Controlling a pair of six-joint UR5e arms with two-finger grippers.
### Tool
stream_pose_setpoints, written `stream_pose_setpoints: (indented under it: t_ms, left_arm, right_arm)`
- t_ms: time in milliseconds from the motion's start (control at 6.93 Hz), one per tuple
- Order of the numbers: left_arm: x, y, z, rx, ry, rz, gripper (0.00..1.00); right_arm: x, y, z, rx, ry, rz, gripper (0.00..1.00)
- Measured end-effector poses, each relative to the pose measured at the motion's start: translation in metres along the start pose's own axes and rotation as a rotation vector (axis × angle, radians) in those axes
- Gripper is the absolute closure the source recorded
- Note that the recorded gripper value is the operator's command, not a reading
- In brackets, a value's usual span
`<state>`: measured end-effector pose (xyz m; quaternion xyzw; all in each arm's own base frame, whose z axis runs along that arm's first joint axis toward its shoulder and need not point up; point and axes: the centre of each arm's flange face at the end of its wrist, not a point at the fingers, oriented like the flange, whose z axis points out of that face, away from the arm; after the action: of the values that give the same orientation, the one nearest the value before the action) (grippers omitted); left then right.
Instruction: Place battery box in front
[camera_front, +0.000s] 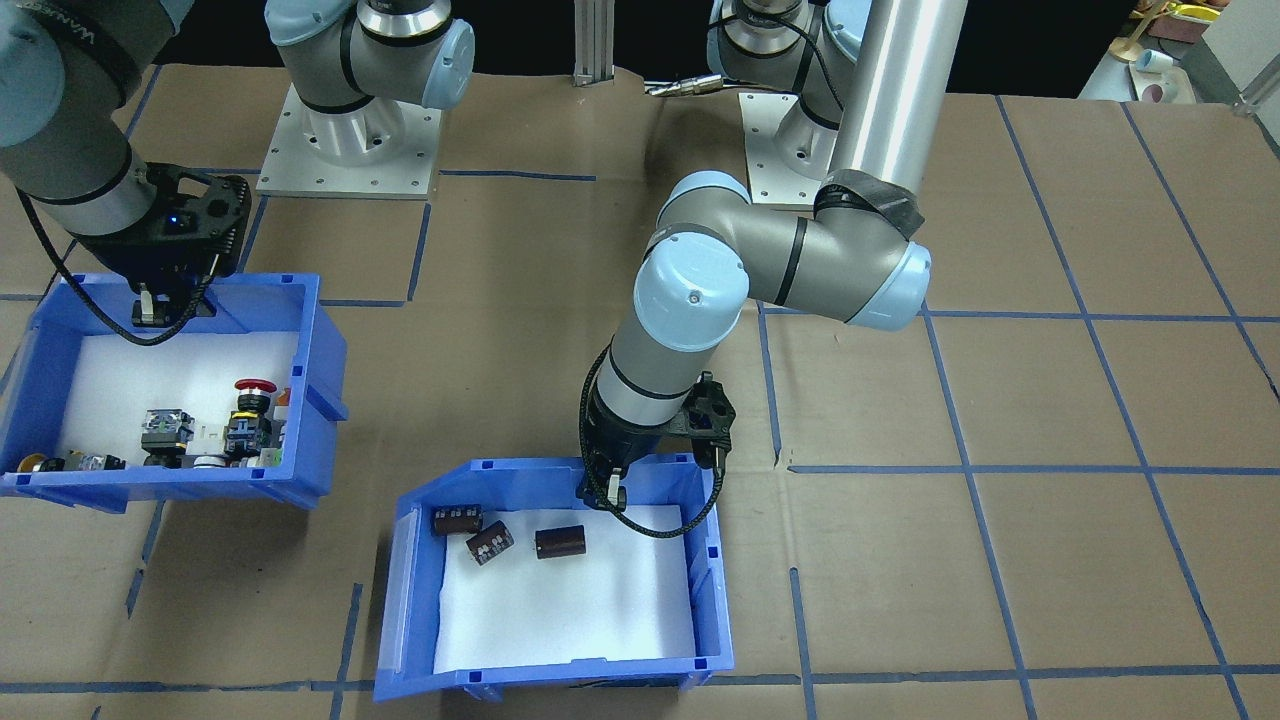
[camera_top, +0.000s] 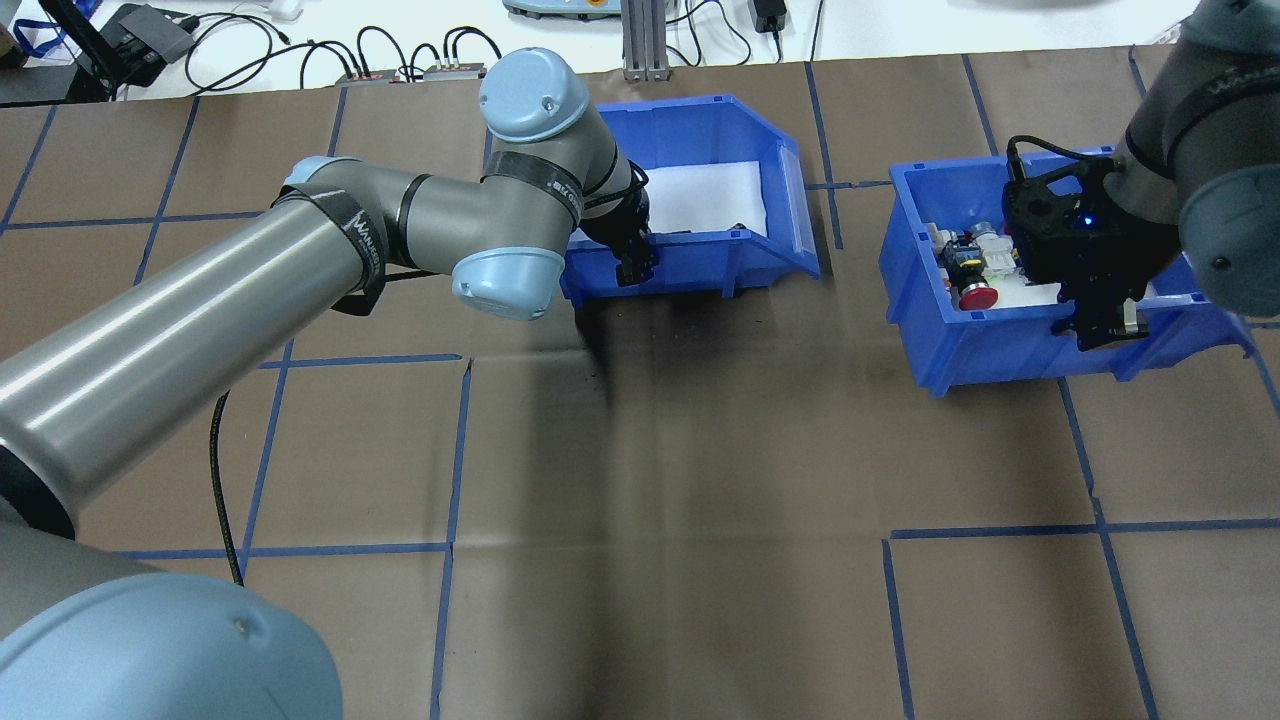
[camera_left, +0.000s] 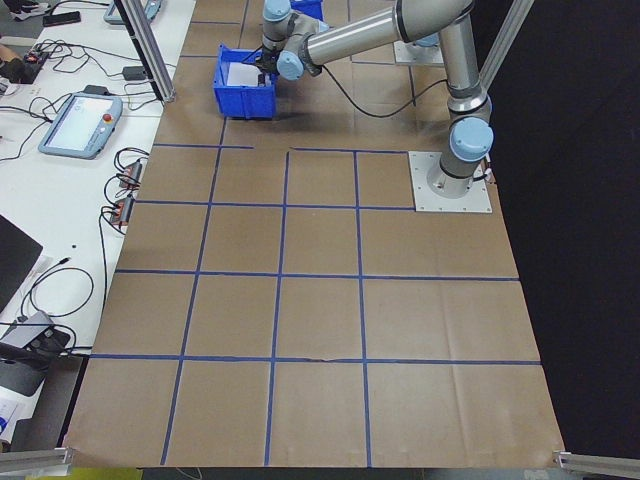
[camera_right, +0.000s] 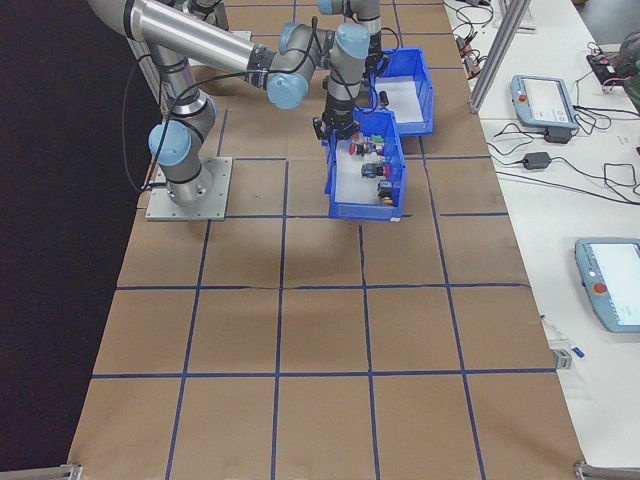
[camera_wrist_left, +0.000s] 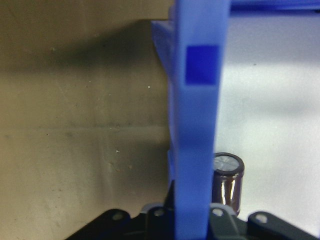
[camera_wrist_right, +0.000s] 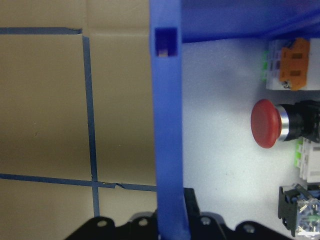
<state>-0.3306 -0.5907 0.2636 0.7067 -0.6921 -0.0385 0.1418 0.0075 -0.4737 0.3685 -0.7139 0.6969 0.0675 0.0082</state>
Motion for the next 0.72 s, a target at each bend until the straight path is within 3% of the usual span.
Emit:
stream_pose_setpoints:
  t_ms: [433, 577, 721]
  left_arm:
    - [-0.008, 0.013, -0.036, -0.117, -0.038, -0.023, 0.01]
    - [-0.009, 0.007, -0.072, -0.122, -0.043, -0.006, 0.01]
    - [-0.009, -0.012, -0.115, -0.097, -0.049, 0.064, 0.01]
  right_arm:
    - [-0.027, -0.009, 0.01, -0.003, 0.0, 0.006, 0.94]
    - [-0.035, -0.013, 0.011, -0.001, 0.004, 0.017, 0.94]
    - [-0.048, -0.021, 0.012, 0.003, 0.01, 0.035, 0.94]
